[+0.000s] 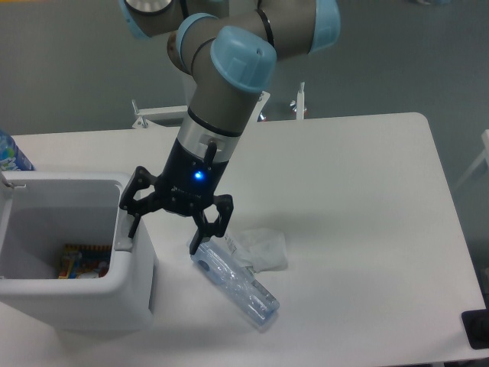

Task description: Open the trash can

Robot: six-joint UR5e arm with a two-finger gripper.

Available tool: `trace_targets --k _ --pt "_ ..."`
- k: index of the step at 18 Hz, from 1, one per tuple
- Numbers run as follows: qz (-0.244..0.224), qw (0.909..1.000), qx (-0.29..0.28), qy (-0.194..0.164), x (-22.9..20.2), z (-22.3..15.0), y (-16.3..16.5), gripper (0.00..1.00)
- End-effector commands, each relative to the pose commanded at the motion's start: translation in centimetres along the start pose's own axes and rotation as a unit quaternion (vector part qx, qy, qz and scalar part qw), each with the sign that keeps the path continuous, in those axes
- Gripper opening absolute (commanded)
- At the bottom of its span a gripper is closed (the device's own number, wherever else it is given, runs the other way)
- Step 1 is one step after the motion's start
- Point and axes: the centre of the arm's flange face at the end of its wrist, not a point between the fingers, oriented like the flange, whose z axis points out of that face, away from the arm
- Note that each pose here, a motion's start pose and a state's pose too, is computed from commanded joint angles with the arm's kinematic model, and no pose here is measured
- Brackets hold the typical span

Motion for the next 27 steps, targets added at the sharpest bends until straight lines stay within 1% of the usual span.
trace_targets --k 3,6,9,12,13,14,15,16,18,19,21,23,24,27 --pt "0.003 0.9994 0.029 -0.020 -2.6 -2.0 -0.8 1.00" --pt "0.022 0.9976 0.044 -0.050 -7.8 -4.7 -0.3 1.00" --pt "0.055 0.9942 0.042 -0.083 -15.1 -7.2 1.9 1.00" --pt "0.116 0.9869 0.025 -0.109 -21.7 -9.4 6.0 1.00" --pt "0.142 0.9834 0.018 -0.112 -22.9 -9.7 7.0 1.00" --pt "0.167 0.9792 0.012 -0.115 -23.7 -9.8 7.4 1.00" --pt "0.181 0.9752 -0.001 -0.127 -24.6 -10.1 7.8 1.00" --pt "0.186 0.9710 -0.025 -0.149 -25.9 -10.4 8.3 1.00" --pt "0.192 0.9586 -0.087 -0.192 -27.9 -10.4 9.0 1.00" --pt "0.195 0.9522 -0.113 -0.206 -28.9 -10.3 9.1 1.00" --pt "0.189 0.9486 -0.151 -0.204 -30.5 -9.5 9.2 1.00" --pt "0.181 0.9486 -0.174 -0.193 -31.0 -9.3 8.9 1.00" --pt "0.189 0.9447 -0.191 -0.188 -31.3 -9.3 9.0 1.00" --pt "0.264 0.9139 -0.248 -0.184 -32.0 -9.3 9.3 1.00"
